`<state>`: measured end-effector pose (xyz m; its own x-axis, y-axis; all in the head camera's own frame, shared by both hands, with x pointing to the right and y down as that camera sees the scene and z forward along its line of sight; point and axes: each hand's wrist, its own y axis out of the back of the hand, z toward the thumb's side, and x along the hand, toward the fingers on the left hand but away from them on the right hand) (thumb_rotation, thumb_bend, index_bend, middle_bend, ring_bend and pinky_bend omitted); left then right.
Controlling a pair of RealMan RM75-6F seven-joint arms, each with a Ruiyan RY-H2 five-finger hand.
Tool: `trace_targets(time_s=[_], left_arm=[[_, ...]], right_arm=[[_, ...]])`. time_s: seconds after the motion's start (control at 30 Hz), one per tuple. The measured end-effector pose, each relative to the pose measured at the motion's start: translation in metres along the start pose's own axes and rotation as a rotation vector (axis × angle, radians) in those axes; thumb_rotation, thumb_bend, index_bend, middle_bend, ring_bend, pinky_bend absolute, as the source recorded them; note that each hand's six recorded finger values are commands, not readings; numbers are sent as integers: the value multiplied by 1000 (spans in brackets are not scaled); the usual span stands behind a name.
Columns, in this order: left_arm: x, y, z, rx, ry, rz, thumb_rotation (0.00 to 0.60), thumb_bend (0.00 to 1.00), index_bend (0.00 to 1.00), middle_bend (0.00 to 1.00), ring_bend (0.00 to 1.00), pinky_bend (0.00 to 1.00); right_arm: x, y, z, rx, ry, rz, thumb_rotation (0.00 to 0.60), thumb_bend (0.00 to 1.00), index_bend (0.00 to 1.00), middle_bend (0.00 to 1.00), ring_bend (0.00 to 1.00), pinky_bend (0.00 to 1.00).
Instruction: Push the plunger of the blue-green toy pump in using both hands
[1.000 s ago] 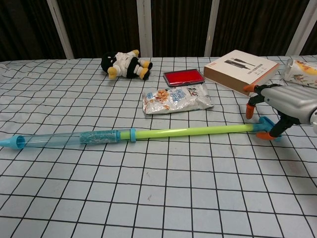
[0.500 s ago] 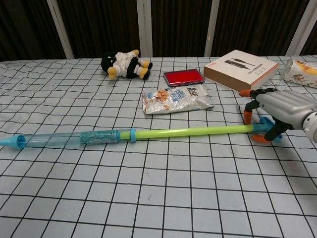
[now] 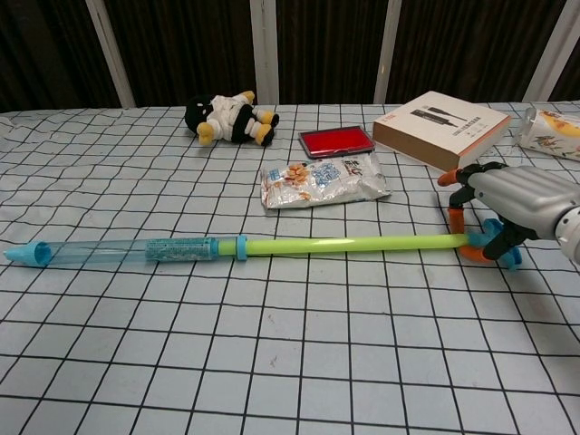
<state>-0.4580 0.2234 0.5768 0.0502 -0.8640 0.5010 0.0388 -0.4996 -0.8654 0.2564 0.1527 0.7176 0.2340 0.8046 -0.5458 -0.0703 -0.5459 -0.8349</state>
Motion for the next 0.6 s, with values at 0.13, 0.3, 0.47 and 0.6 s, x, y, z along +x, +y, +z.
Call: trace_targets(time_s=[0.13,0.3,0.47,0.6], left_arm=[[-1,0,3,5,-12,-3,600,59,0,0,0,0],[-1,-2,6,8,-22,-14,600,80,0,0,0,0],[2,-2,11,-14,-22,-28,600,91,0,0,0,0],[8,-1,17,-2,-26,-37,600,99,19,0,0,0]], right_arm=[[6,5,0,-9,6,-3,600,429,665,138,0,0],[20,15,-5,-20,10,-1,600,428,666,138,0,0],[31,23,-17,-16,1,1,600,428,667,139,1,0],[32,25,-28,-21,-21,3,600,428,672,143,2,0]])
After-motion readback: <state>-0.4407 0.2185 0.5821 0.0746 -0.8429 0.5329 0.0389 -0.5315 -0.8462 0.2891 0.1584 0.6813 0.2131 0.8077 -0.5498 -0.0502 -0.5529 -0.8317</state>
